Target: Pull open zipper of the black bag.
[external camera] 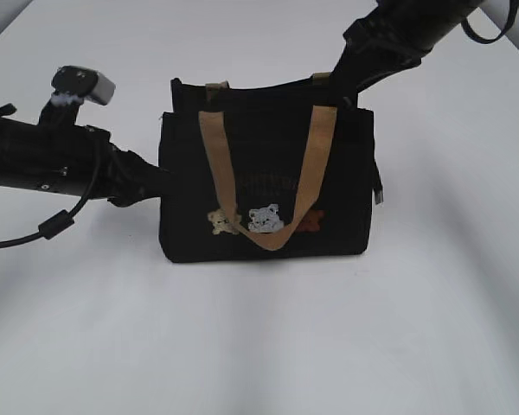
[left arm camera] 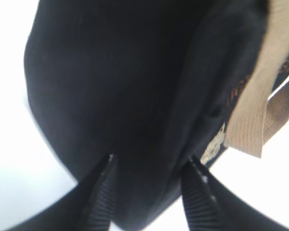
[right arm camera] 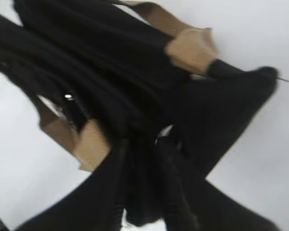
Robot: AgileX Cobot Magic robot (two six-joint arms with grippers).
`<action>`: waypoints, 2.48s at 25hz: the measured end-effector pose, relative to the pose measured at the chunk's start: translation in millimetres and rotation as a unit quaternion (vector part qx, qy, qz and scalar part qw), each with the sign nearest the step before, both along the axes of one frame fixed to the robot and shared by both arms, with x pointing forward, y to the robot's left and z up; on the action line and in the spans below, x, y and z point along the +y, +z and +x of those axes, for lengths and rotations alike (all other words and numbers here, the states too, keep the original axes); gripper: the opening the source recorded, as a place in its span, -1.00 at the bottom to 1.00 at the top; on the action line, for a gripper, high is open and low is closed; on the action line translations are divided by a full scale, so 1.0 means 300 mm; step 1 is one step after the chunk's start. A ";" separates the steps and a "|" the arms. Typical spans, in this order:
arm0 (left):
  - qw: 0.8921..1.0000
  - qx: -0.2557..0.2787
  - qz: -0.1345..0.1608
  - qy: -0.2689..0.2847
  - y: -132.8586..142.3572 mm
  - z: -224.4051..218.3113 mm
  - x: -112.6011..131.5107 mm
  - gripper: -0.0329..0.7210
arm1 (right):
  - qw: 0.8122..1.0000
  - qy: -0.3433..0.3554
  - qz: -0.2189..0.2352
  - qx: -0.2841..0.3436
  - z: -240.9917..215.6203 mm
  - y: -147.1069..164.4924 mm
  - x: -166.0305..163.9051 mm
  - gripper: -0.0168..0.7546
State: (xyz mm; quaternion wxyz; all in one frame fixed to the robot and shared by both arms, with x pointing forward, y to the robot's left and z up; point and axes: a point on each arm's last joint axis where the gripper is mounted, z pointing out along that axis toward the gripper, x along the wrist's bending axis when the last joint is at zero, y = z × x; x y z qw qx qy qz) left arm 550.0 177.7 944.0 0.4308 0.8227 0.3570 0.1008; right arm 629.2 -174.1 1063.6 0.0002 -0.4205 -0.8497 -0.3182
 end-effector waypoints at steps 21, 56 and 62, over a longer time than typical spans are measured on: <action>0.976 0.065 0.035 0.202 0.356 -0.487 0.215 -0.25 | 0.974 -0.150 -0.163 0.043 -0.763 0.053 -0.274 0.08; 0.961 -0.137 0.000 0.242 0.388 -1.076 0.390 -0.29 | 0.937 -0.207 -0.025 -0.280 -1.329 -0.059 -0.392 -0.08; 0.942 -0.137 0.010 0.307 0.388 -1.073 0.385 -0.29 | 0.918 -0.279 -0.045 -0.277 -1.324 -0.059 -0.387 -0.09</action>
